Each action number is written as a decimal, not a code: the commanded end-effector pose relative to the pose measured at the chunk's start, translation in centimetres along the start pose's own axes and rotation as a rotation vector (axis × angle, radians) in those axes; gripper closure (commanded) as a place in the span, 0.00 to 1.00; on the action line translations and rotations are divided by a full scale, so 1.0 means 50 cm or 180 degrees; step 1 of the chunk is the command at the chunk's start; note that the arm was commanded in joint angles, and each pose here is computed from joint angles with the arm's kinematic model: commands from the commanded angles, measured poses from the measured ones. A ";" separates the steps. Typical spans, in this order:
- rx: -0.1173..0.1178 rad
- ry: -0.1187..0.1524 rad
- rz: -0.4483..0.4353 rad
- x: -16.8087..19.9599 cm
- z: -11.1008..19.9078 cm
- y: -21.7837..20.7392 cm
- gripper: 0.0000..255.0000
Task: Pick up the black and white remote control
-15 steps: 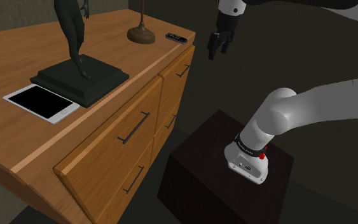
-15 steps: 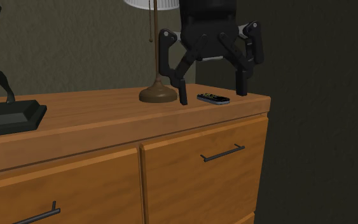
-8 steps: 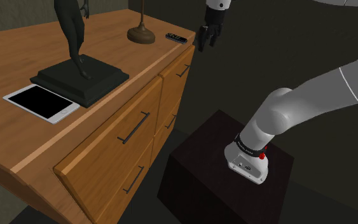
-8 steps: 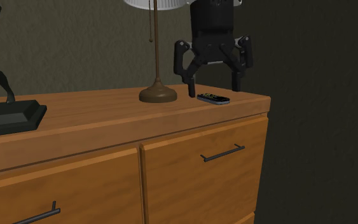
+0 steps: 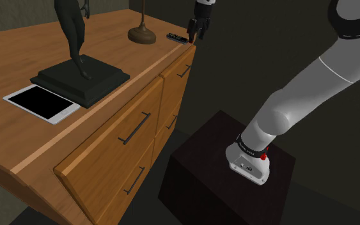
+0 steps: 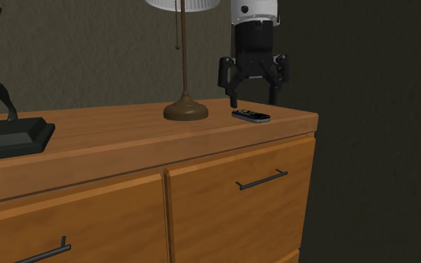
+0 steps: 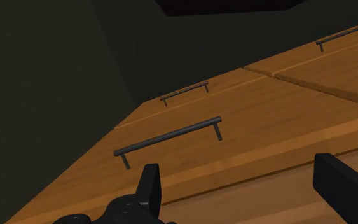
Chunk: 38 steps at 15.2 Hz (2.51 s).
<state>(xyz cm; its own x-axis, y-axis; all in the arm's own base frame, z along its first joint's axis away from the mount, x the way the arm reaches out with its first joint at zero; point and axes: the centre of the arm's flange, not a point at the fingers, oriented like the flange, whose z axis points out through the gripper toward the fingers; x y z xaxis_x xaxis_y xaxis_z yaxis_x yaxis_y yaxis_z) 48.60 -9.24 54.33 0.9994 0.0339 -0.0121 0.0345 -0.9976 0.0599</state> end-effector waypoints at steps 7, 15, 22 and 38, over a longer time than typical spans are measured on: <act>0.0089 0.0039 -0.0143 0.189 0.023 0.091 0.00; 0.0147 0.0065 -0.0233 0.314 0.057 0.145 0.00; 0.0147 0.0065 -0.0233 0.315 0.116 0.141 0.00; 0.0147 0.0065 -0.0233 0.314 0.053 0.145 1.00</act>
<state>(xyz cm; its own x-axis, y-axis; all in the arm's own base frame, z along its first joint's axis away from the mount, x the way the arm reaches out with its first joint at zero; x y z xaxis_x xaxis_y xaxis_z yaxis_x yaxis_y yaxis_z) 64.55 -16.11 51.31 0.9942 0.1076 0.0058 0.1075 -0.9941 0.0136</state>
